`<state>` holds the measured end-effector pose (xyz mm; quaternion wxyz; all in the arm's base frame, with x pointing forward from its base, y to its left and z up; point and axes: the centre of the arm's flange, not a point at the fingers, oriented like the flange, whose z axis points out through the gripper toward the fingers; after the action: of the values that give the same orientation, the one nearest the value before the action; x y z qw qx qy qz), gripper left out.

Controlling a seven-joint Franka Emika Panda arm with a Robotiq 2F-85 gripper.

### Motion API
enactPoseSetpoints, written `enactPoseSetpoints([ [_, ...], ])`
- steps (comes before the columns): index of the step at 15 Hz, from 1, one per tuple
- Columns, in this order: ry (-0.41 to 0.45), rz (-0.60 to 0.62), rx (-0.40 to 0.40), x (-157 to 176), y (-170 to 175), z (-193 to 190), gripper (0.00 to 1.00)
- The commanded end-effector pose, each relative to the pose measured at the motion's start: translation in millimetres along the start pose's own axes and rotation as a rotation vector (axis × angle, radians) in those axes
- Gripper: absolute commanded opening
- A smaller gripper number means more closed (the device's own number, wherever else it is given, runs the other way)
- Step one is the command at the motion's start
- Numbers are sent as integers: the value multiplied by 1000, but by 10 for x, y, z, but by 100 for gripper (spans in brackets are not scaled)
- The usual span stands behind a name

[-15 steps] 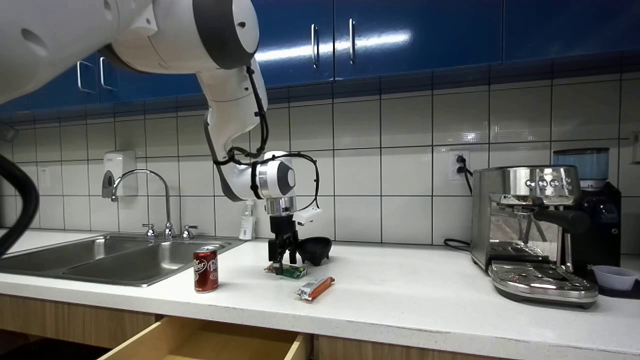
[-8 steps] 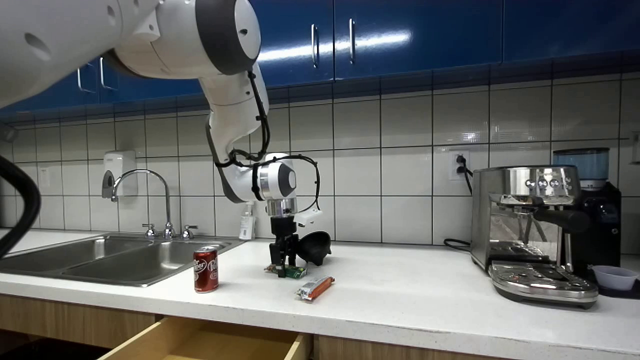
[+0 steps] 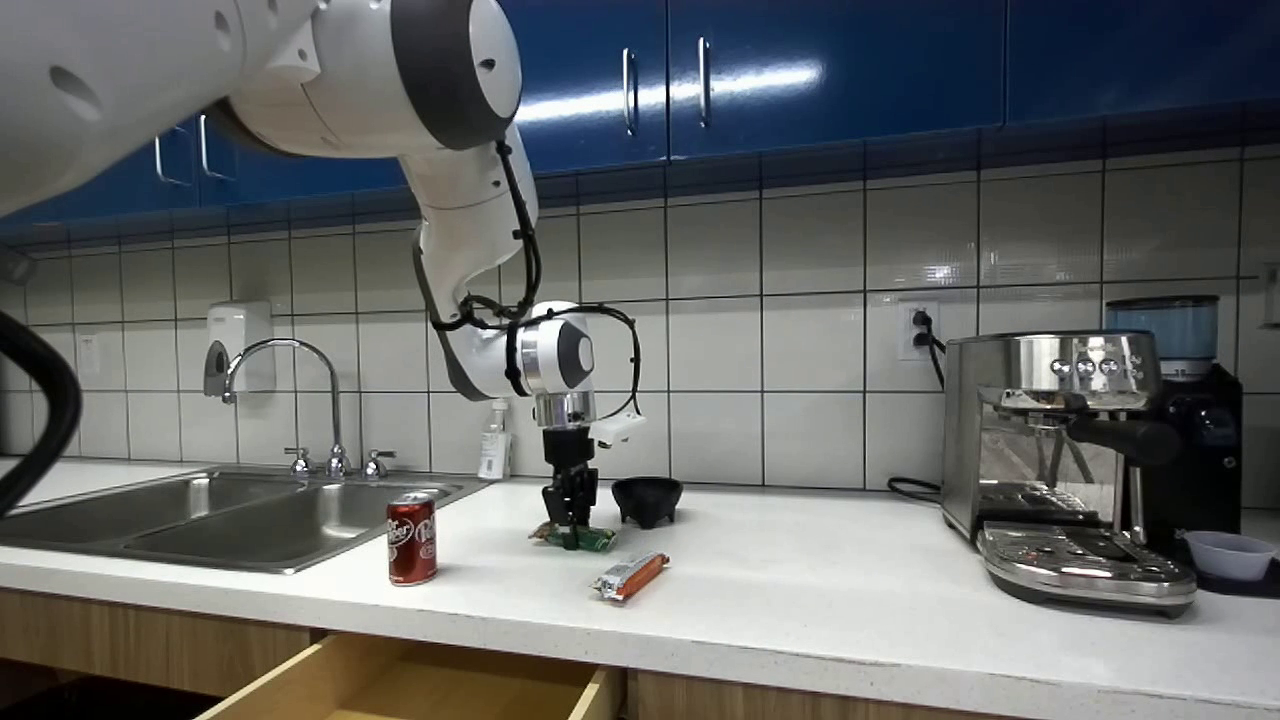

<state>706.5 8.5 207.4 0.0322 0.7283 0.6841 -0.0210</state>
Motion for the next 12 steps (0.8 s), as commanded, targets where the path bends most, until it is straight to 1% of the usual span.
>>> enactPoseSetpoints([
  [1,6,-17,-13,-42,26,-175,15],
  [7,3,-13,-54,-44,-38,-509,15],
  [12,-6,-4,-71,22,-179,-788,15],
])
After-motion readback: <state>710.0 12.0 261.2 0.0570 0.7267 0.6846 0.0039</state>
